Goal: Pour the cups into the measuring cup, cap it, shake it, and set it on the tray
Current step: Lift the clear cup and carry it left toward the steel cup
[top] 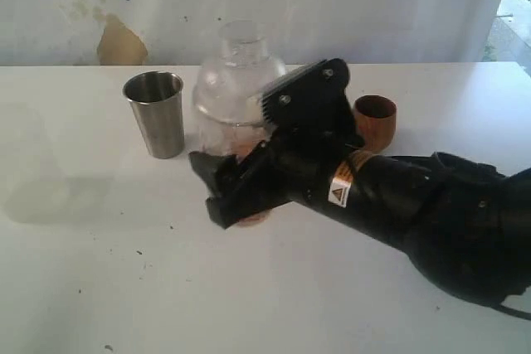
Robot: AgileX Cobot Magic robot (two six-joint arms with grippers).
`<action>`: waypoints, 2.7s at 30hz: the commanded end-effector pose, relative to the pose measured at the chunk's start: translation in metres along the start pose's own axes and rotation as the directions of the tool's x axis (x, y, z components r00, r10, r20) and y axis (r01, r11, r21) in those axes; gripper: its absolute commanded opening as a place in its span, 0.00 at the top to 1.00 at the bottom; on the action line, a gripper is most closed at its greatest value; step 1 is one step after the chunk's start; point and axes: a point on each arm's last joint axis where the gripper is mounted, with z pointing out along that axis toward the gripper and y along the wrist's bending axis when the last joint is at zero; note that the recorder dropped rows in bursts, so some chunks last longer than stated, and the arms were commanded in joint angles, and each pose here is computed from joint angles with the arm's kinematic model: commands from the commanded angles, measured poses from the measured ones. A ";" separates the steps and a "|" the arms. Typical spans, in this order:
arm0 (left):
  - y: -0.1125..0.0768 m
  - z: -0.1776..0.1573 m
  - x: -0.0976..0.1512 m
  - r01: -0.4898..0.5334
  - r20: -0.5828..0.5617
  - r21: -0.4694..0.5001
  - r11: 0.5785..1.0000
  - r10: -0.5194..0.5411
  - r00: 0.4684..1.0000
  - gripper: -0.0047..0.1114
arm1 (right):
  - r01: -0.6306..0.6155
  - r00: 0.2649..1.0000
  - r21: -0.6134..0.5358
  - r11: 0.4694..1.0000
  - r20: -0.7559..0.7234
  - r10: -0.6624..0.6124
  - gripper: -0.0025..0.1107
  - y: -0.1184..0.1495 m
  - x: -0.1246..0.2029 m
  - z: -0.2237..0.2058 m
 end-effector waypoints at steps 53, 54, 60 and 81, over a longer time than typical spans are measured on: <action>0.000 0.000 0.001 -0.003 0.007 0.000 1.000 0.003 1.000 0.96 | 0.084 0.996 -0.061 0.995 0.037 -0.082 0.98 0.065 -0.054 0.075; 0.000 0.000 0.001 -0.003 0.007 0.000 1.000 0.003 1.000 0.96 | 0.075 0.997 -0.066 0.995 0.027 -0.073 0.98 0.067 -0.057 0.081; 0.000 0.000 0.001 -0.003 0.007 0.000 1.000 0.003 1.000 0.96 | 0.175 0.984 -0.069 0.982 -0.008 -0.176 0.98 0.064 -0.073 0.121; 0.000 0.000 0.001 -0.003 0.007 0.000 1.000 0.003 1.000 0.96 | 0.275 0.961 0.223 0.935 -0.094 -0.260 0.98 0.039 -0.073 0.177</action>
